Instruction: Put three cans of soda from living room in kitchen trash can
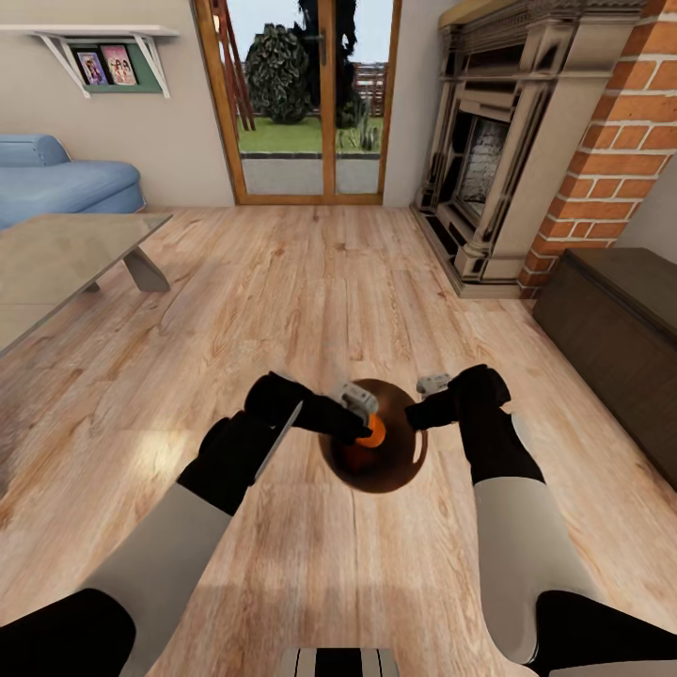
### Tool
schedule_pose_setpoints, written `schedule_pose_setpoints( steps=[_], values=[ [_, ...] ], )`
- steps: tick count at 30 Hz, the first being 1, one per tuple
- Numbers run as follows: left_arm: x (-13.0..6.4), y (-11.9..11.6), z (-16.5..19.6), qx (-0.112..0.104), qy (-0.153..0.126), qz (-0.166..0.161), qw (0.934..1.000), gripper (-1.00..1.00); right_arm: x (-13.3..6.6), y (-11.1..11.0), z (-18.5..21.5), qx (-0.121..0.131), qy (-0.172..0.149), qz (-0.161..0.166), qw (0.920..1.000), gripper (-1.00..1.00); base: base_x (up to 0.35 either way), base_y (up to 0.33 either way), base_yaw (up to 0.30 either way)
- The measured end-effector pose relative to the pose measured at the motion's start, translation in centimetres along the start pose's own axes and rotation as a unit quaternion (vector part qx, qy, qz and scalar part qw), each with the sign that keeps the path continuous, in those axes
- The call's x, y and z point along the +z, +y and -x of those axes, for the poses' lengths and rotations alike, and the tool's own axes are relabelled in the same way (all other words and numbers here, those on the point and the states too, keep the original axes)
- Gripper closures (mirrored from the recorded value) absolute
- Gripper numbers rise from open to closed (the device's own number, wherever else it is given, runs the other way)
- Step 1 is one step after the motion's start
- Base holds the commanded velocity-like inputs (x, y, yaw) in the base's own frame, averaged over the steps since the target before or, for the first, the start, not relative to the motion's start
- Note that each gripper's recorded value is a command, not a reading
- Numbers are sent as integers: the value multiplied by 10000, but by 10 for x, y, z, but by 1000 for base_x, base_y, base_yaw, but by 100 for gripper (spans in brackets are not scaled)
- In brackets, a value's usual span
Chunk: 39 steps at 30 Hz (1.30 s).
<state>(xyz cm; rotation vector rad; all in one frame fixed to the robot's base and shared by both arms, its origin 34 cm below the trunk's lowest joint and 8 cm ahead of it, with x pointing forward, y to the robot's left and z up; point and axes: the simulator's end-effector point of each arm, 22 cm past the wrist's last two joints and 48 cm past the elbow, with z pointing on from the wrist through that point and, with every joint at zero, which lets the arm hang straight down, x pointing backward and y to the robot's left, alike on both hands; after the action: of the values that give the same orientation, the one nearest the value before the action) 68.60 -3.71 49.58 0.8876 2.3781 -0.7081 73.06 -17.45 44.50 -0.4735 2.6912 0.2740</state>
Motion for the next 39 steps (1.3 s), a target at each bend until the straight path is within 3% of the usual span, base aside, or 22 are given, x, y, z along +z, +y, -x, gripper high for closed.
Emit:
schedule_pose_setpoints(
  steps=[8,9,25,29,30,33,34,37,39],
  values=[
    [10,2,-12,-96,174,23,9998,100,9,0,-9,10,157,-23,9999,100,0,0,0],
    [10,3,-12,-84,176,52,9998,-100,10,1,-9,15,155,-15,9999,100,0,0,0],
    [8,2,-10,-69,143,44,9999,-100,8,0,-7,12,126,-19,9999,100,0,0,0],
    [-11,0,11,229,-189,209,9993,-100,-8,5,10,75,-184,109,9997,100,0,0,0],
    [-23,-6,23,384,-413,243,9981,-100,-14,5,16,119,-298,134,9994,100,0,0,0],
    [-50,-37,46,625,-914,-87,9938,-100,-13,5,15,130,-278,130,9994,100,0,0,0],
    [-59,-50,46,690,-1027,-347,9917,-100,-12,3,14,118,-262,105,9995,100,0,0,0],
    [-85,-64,25,849,-1014,-1051,9856,-100,-10,4,12,179,-246,149,9994,100,0,0,0],
    [-99,-55,17,783,-1016,-1219,9842,-100,-10,3,11,193,-243,157,9994,100,0,0,0]
  ],
)
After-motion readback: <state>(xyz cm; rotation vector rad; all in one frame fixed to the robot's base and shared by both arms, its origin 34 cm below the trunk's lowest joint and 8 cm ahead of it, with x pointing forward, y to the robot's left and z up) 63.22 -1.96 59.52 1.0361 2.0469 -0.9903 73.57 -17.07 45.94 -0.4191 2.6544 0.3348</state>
